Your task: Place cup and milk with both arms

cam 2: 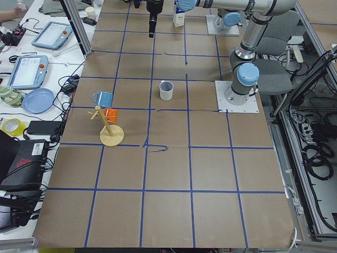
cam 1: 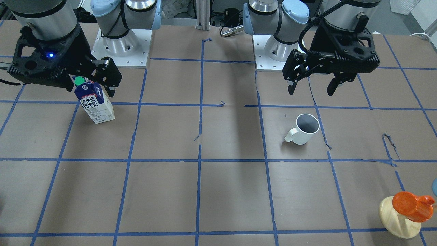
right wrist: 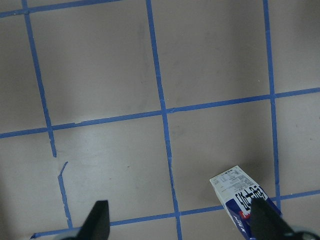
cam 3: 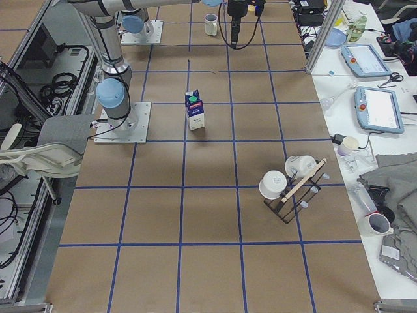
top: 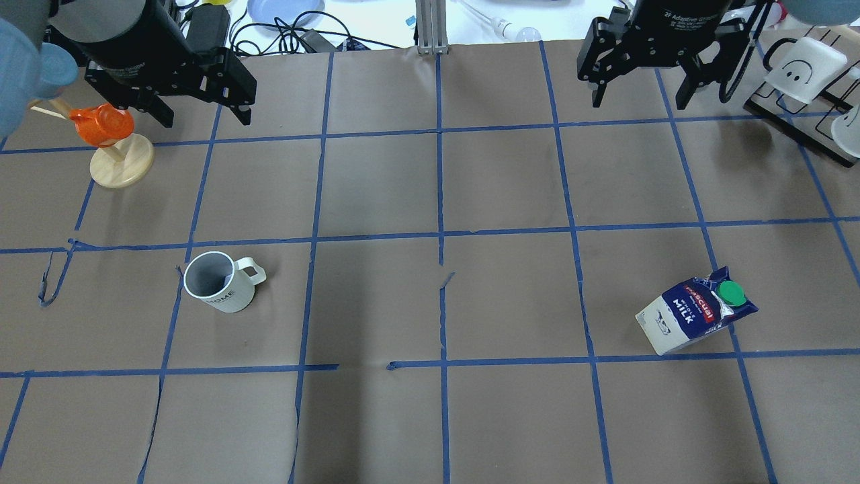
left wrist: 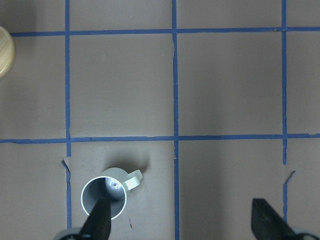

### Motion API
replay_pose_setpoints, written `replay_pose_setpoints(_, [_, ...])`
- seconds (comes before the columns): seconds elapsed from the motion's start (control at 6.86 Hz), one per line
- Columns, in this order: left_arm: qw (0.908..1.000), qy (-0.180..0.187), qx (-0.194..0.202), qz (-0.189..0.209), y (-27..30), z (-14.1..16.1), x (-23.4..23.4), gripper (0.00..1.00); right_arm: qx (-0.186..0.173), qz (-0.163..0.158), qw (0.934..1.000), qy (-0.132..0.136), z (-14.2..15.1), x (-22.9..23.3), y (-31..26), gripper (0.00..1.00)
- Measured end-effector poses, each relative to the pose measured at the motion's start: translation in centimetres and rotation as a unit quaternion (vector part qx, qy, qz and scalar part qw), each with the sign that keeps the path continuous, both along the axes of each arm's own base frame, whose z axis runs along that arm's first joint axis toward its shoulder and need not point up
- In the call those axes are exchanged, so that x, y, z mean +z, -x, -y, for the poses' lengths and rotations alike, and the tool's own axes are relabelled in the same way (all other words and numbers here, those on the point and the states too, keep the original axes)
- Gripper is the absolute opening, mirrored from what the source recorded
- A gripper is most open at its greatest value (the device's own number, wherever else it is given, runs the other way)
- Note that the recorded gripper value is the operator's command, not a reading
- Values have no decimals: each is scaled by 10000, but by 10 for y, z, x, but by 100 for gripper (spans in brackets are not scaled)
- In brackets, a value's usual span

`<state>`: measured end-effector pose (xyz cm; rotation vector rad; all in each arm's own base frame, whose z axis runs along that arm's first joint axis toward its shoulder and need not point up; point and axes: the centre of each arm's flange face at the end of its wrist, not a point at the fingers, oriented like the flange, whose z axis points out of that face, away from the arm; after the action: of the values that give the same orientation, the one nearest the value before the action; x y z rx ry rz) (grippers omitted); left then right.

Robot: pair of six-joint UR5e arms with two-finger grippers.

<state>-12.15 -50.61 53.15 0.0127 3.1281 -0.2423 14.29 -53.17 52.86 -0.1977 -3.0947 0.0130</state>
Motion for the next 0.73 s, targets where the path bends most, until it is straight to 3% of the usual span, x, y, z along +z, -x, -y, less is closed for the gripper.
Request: replay_pose_setpoints(0.73, [9999,-147,23,58,-2,-3,8,100,208,-3,9998,39,-10,11,1,100])
